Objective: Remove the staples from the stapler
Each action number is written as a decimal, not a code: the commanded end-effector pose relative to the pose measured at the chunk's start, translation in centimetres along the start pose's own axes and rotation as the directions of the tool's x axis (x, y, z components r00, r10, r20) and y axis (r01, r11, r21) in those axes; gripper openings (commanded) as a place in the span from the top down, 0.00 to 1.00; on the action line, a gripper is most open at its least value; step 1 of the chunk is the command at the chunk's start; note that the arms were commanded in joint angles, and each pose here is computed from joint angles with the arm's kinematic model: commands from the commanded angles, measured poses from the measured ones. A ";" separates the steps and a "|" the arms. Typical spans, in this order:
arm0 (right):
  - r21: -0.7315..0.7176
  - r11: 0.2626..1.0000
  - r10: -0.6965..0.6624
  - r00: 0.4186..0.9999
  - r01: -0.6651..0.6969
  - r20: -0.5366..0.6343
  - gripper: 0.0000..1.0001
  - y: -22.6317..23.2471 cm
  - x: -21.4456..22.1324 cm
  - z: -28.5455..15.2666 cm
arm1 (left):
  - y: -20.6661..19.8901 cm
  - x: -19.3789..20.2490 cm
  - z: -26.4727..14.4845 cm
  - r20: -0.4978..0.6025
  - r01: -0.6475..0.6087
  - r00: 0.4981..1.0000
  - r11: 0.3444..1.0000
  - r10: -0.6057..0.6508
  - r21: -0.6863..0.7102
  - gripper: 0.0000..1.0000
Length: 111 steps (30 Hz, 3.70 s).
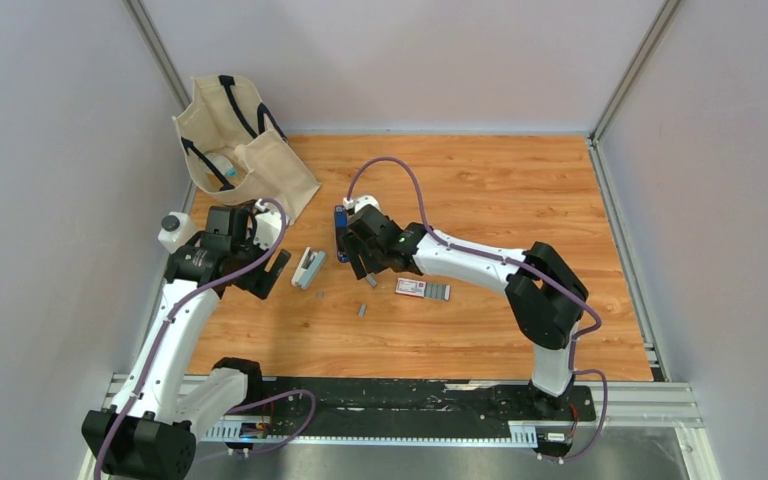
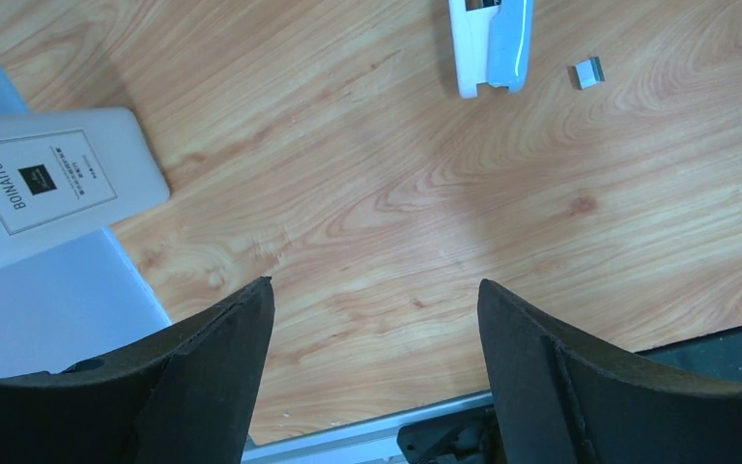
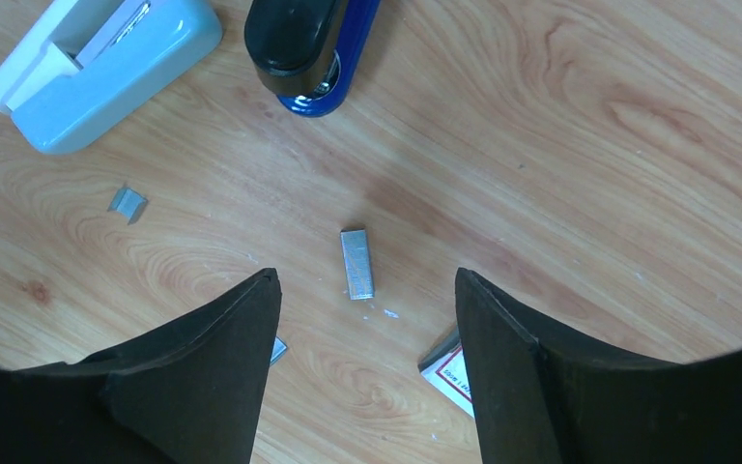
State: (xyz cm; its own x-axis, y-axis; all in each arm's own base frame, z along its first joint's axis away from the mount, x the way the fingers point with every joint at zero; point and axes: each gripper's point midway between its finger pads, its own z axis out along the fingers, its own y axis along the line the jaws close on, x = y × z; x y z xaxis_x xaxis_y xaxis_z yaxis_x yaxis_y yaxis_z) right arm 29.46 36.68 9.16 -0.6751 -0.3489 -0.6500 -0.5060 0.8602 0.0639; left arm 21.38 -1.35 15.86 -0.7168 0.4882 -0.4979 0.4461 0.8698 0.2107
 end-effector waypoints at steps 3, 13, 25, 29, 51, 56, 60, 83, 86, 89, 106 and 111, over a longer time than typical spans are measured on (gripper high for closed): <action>-0.069 0.997 -0.045 0.999 0.045 -0.008 0.31 1.9 1.0 1.0 | 1.1 -0.7 -0.6 0.030 -0.001 1.000 0.999 0.002 -0.053 0.14; -0.067 0.996 -0.064 0.996 0.060 -0.065 0.38 2.5 3.0 2.5 | 1.0 -0.9 -0.6 0.053 0.000 0.999 0.999 0.002 -0.052 0.14; -0.018 0.998 -0.057 0.995 0.055 -0.082 0.41 1.7 4.1 4.1 | 0.6 -1.2 -1.1 0.090 0.002 0.996 0.999 0.002 -0.041 0.14; -0.012 0.999 -0.045 0.995 0.045 -0.091 0.46 1.7 4.5 4.6 | 0.7 -1.1 -0.9 0.090 0.001 0.996 0.999 0.003 -0.046 0.14; 0.045 0.999 0.003 0.993 0.002 -0.119 0.76 1.6 4.3 5.5 | 0.1 -1.2 -1.3 0.132 -0.024 0.991 0.999 0.027 -0.025 0.13; 0.092 0.994 0.065 0.995 -0.058 -0.072 0.80 1.2 2.6 3.7 | 0.0 -1.1 -1.2 0.132 -0.032 0.991 0.999 0.034 -0.019 0.13; 0.154 0.984 0.098 0.994 -0.089 -0.050 0.83 0.2 1.8 2.1 | -0.1 -1.0 -1.2 0.131 -0.034 0.991 0.999 0.036 -0.019 0.13; 0.459 0.806 0.400 0.916 -0.374 0.044 0.81 -8.5 5.5 -6.0 | -1.1 -0.9 -0.8 0.132 -0.066 0.989 0.997 0.060 0.038 0.12; 0.479 0.787 0.420 0.906 -0.388 0.045 0.81 -9.0 6.3 -5.8 | -1.1 -0.9 -0.9 0.133 -0.070 0.989 0.997 0.065 0.040 0.12; 0.505 0.764 0.441 0.896 -0.403 0.048 0.81 -9.7 7.2 -5.5 | -1.1 -0.8 -0.8 0.131 -0.073 0.989 0.996 0.068 0.041 0.12; 0.528 0.713 0.518 0.854 -0.461 0.046 0.80 -10.1 9.6 -3.4 | -1.1 -0.6 -0.7 0.128 -0.080 0.989 0.996 0.075 0.036 0.12; 0.529 0.712 0.525 0.851 -0.462 0.036 0.80 -10.1 10.1 -2.8 | -1.1 -0.5 -0.6 0.122 -0.074 0.990 0.997 0.069 0.037 0.12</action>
State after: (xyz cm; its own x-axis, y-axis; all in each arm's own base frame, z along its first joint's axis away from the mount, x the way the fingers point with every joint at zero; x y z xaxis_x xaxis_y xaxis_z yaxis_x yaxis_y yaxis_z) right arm 25.45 23.01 4.45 -0.8404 0.1256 -0.5272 0.2016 0.9754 -0.0890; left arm 20.84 -2.53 16.23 -0.6267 0.5292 -0.5721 0.5126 0.8328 0.2089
